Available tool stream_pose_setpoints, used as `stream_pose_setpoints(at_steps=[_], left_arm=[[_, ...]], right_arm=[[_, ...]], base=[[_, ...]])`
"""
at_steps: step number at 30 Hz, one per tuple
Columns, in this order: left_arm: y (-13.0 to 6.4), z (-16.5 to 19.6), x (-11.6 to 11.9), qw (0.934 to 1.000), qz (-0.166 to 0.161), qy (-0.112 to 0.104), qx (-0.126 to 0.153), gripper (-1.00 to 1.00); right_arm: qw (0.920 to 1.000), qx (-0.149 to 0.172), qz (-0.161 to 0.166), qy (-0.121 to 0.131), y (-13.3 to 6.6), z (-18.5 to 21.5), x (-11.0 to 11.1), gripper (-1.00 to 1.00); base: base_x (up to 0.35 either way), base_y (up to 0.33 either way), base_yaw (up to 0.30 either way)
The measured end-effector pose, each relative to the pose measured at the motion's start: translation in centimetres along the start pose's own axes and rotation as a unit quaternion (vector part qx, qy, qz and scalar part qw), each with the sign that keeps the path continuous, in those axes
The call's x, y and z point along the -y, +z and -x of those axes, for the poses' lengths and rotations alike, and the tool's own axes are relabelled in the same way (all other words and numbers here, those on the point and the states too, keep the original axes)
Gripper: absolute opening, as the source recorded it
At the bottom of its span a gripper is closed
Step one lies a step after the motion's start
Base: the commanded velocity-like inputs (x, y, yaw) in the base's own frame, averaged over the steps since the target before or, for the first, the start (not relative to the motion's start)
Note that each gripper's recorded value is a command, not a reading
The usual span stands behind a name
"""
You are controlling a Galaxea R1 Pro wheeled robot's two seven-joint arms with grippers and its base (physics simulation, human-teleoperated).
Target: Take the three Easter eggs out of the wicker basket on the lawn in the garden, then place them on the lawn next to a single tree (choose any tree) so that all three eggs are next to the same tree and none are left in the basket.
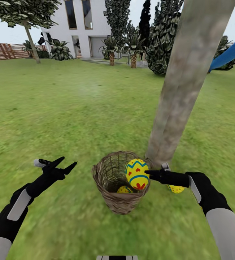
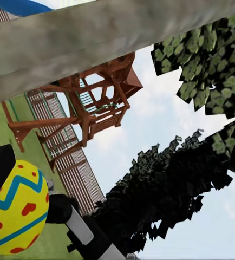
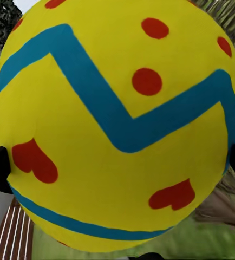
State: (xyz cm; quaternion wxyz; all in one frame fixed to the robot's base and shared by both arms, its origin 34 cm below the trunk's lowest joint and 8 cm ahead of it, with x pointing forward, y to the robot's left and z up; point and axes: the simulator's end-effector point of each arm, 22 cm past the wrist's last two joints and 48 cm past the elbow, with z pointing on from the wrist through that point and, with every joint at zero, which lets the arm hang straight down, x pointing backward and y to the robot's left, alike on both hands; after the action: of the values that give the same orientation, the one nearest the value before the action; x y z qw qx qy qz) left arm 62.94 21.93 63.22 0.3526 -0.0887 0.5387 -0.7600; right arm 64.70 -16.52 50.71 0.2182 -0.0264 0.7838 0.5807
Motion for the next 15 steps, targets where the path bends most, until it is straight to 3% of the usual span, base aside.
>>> stream_pose_setpoints(at_steps=[6,12,15], left_arm=[[0.2,0.2,0.3,0.9998,-0.001,0.019,0.005,1.00],[0.9,-0.2,0.6,0.9998,-0.010,0.017,0.006,1.00],[1.1,-0.4,0.6,0.9998,-0.013,0.015,0.007,1.00]], right_arm=[[1.0000,0.001,0.001,-0.003,-0.1,0.1,-0.4,-1.00],[1.0000,0.003,0.002,-0.005,-0.2,0.3,-0.7,-1.00],[1.0000,0.003,0.001,-0.005,-0.2,0.3,-0.7,-1.00]], base=[[0.140,-0.304,-0.224],[0.212,-0.268,-0.225],[0.025,-0.081,-0.079]])
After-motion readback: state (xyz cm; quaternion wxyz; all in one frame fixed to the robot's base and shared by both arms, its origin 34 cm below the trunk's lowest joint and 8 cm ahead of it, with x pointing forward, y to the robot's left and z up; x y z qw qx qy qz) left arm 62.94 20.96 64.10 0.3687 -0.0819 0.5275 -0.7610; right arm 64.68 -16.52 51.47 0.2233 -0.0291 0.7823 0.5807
